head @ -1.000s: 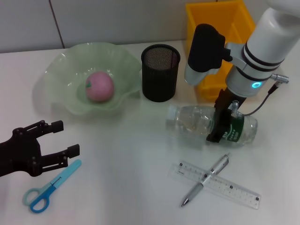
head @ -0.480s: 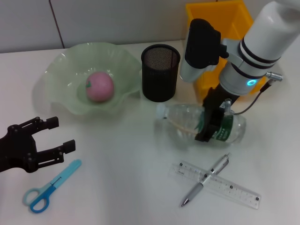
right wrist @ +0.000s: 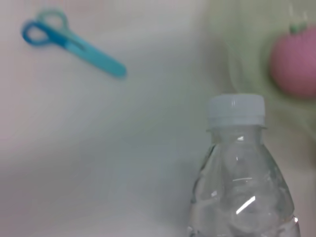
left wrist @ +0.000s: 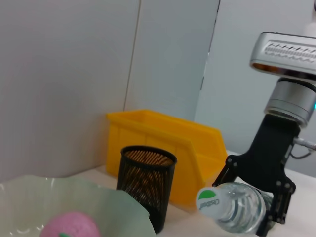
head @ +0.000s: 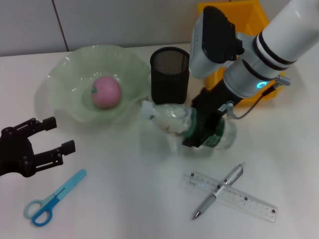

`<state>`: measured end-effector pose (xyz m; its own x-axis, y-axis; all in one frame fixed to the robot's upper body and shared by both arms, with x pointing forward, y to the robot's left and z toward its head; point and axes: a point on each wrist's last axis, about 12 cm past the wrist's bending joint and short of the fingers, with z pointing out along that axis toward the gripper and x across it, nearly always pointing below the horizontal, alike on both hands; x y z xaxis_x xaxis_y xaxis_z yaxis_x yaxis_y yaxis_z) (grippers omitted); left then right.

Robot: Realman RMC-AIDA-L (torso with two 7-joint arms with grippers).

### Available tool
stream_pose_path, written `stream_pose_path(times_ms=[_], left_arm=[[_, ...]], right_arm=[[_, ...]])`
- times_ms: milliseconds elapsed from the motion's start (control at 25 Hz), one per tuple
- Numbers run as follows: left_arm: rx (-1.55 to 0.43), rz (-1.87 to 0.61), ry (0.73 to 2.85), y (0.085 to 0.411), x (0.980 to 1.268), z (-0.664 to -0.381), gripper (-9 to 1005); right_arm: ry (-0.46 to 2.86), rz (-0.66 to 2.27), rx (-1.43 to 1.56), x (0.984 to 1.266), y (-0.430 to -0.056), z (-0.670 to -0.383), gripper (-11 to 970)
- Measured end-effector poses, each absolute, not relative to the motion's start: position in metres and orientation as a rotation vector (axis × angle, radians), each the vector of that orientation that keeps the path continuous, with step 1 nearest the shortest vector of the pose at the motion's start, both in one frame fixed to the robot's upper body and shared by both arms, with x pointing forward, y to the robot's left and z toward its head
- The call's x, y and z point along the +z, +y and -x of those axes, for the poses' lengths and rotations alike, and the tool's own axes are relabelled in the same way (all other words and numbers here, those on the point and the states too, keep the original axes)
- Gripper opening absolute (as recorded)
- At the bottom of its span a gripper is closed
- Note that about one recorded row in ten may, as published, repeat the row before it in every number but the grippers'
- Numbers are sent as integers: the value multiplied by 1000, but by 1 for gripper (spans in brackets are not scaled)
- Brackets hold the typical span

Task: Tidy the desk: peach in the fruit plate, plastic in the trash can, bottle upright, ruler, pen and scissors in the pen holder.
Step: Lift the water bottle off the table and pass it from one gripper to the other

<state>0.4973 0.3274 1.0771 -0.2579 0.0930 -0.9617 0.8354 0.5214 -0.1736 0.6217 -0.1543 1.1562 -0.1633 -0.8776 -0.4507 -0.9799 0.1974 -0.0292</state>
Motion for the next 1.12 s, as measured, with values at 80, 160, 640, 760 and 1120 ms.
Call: stream_pose_path(times_ms=[80,160,640,760,1120], left_arm=[[-871,-791,1697,327,1077,-497,846],[-876,-770,1668,328,1080,-498,846],[-919,-679,1543,326,1095,-500,846],[-962,-591,1483,324,1096,-500,847],[-1052,-541,1362,313,1106,-502,846]], right_arm=[[2055,1725,430,1159,-153,-621,768],[2005,1704,474,1161,-153,-620,768],[1759,1531,672,1167,-160,-617,769],[1706,1481,719,1168,-163,-614,769],[1543,1352,837,1171,-166,-608,768]])
